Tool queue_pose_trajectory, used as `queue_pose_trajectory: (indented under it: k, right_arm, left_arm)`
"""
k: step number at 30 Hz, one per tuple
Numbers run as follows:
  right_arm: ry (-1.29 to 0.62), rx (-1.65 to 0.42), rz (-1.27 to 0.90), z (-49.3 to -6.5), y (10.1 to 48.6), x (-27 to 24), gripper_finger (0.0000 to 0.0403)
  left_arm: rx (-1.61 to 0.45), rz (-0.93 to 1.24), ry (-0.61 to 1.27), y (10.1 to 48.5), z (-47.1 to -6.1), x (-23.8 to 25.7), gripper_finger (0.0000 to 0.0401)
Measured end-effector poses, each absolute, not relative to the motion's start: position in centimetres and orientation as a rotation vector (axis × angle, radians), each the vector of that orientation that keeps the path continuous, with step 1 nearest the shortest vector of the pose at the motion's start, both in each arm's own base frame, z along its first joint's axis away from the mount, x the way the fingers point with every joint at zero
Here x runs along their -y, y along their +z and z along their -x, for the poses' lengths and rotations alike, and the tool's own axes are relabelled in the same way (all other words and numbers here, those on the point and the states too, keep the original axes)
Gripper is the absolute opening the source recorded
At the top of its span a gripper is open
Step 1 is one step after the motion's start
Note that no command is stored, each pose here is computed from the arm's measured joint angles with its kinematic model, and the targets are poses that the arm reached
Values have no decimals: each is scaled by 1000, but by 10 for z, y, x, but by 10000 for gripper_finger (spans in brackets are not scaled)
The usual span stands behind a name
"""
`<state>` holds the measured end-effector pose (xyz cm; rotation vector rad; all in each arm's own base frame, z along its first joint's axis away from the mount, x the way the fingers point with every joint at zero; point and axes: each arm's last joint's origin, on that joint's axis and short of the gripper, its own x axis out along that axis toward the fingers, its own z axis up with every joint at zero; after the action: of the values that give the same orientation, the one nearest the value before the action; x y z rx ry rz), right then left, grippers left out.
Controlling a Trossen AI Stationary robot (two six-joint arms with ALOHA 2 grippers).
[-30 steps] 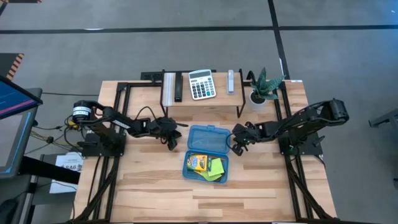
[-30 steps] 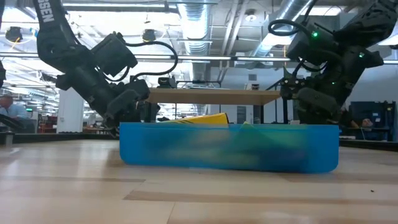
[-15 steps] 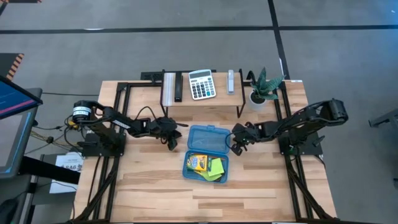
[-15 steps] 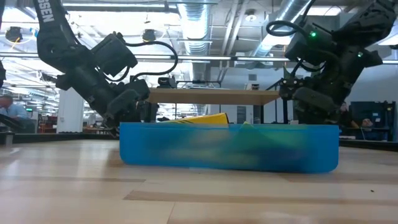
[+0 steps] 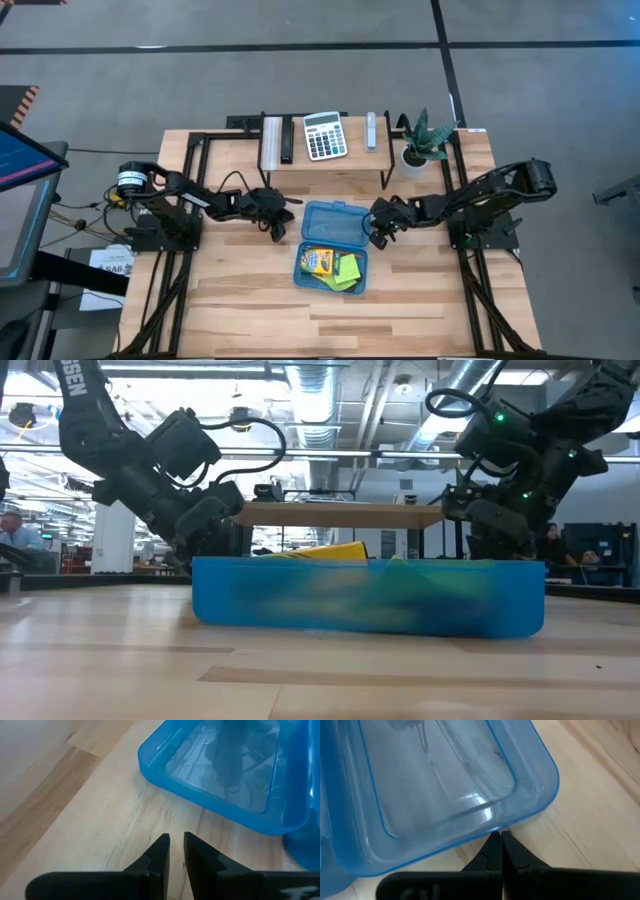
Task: Pack school essentials
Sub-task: Close the supply box
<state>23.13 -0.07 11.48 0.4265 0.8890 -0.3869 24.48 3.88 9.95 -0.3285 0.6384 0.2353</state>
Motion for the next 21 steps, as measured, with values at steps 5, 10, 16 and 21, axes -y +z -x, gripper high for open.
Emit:
queue_pose_trajectory:
  k: [5, 10, 16, 21]
  right_arm:
    - [-373, -864, -422, -233, 116, 1, 2]
    - [-363, -838, -427, -235, 118, 0, 5]
    - [-354, -822, -421, -237, 119, 0, 4]
    - [-359, -820, -423, -237, 119, 0, 4]
  left_arm:
    - [-588, 326, 222, 103, -248, -39, 43]
    - [-562, 324, 188, 106, -250, -38, 43]
    - [-607, 318, 240, 102, -247, -39, 43]
    - [-676, 334, 294, 96, -242, -40, 43]
